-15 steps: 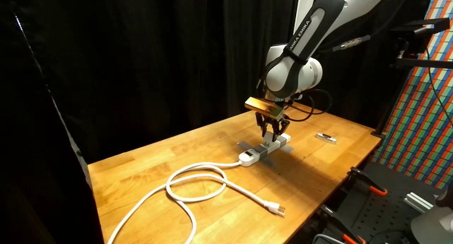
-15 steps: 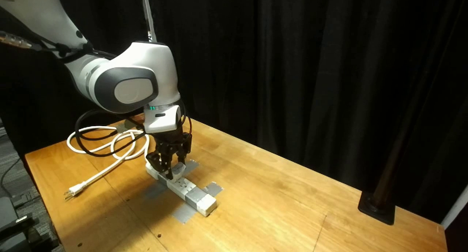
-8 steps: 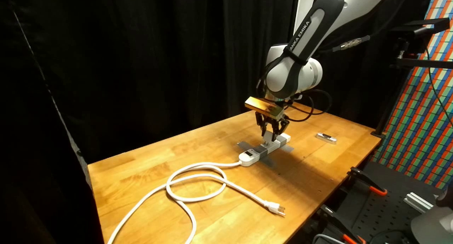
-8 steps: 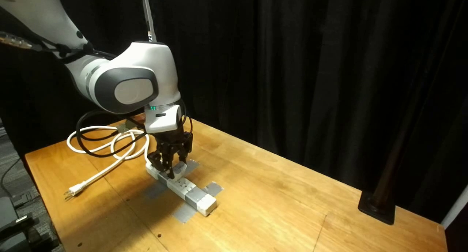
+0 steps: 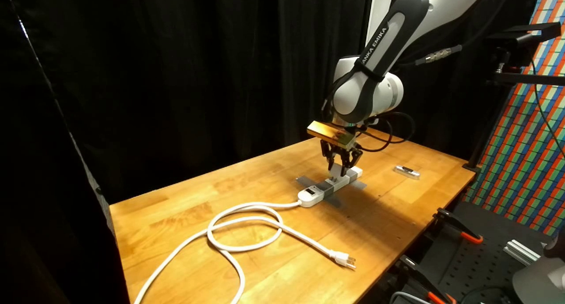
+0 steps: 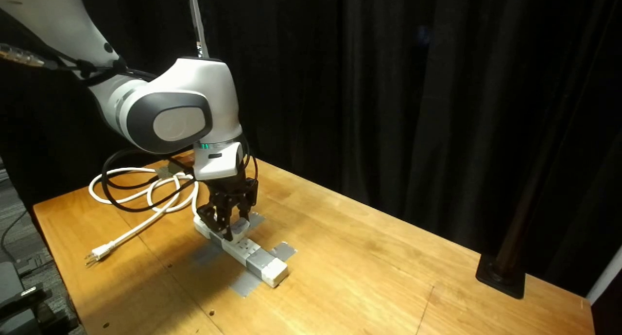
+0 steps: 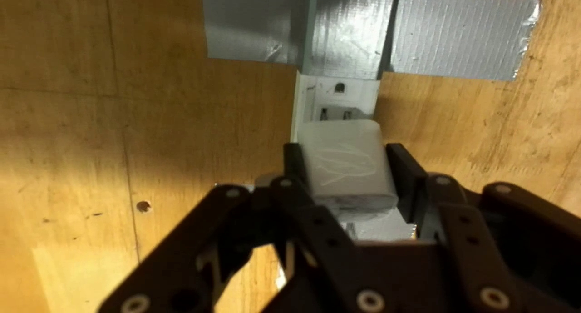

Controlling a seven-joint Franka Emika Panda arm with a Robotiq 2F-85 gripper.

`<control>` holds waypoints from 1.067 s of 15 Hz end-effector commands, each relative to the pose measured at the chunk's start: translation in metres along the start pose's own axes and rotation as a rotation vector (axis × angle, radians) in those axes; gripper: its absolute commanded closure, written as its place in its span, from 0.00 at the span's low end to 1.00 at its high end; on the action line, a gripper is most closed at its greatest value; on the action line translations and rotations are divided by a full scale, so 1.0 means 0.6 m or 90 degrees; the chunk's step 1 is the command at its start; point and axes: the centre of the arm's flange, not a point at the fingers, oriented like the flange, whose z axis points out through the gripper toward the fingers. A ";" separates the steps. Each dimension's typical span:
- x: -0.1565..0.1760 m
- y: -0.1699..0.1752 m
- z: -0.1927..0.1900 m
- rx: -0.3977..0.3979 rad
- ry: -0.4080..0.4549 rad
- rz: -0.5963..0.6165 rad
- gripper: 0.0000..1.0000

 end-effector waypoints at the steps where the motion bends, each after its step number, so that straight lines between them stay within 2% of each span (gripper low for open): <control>1: 0.006 0.004 0.000 0.005 -0.004 0.005 0.77; 11: -0.007 0.019 0.046 -0.016 -0.009 -0.006 0.77; 16: -0.033 0.044 0.062 -0.037 -0.012 -0.023 0.77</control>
